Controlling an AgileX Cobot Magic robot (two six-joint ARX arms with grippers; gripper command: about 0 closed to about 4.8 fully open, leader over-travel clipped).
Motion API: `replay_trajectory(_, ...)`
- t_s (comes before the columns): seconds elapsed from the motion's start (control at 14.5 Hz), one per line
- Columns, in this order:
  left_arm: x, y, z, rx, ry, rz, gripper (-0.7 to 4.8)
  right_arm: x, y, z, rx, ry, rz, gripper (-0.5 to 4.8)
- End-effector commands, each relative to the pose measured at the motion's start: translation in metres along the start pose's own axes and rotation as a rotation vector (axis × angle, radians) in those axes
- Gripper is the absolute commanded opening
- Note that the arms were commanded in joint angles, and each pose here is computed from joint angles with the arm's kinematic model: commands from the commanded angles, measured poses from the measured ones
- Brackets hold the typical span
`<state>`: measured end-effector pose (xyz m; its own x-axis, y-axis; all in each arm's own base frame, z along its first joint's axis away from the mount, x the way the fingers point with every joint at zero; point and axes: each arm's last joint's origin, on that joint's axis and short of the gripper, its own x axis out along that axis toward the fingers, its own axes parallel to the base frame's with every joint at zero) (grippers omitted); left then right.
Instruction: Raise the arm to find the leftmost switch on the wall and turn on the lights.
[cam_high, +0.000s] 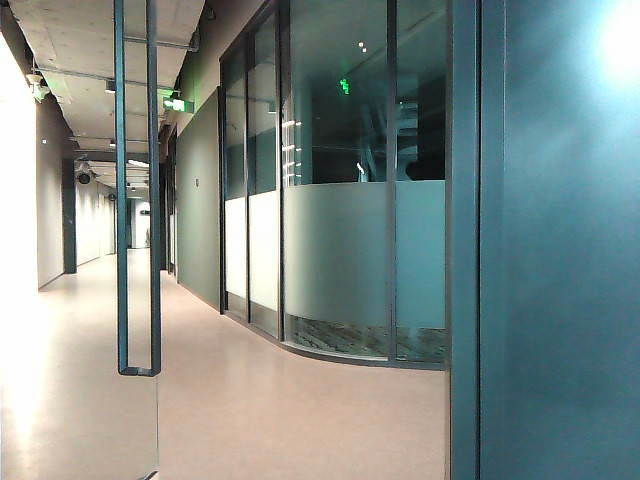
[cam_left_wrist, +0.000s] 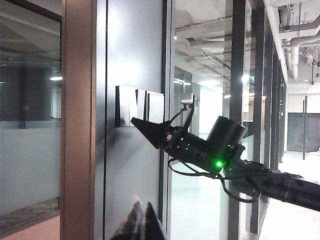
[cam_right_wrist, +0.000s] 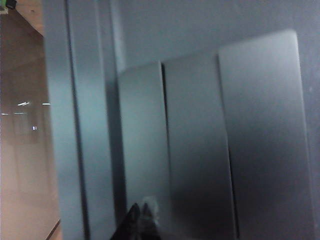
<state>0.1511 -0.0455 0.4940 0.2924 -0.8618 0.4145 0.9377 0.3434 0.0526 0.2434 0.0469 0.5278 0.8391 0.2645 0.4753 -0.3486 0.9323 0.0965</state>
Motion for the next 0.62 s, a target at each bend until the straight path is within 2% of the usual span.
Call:
replay_trajectory(0.07, 0.000, -0.002, 0.003, 0.013, -0.009, -0.006, -0.05, 0.006, -0.002, -0.007, -0.007, 0.008, -0.004, -0.01)
replay_trajectory(0.41, -0.001, -0.005, 0.005, 0.018, -0.009, -0.013, -0.05, 0.010, -0.003, -0.013, -0.005, 0.018, -0.003, -0.01)
replay_trajectory(0.48, -0.002, -0.006, 0.005, 0.021, -0.011, -0.013, -0.05, 0.008, -0.001, -0.010, 0.004, 0.017, 0.033, -0.01)
replay_trajectory(0.62, -0.002, -0.008, 0.005, 0.018, -0.004, -0.018, -0.05, -0.009, 0.009, 0.013, 0.113, 0.005, 0.203, -0.01)
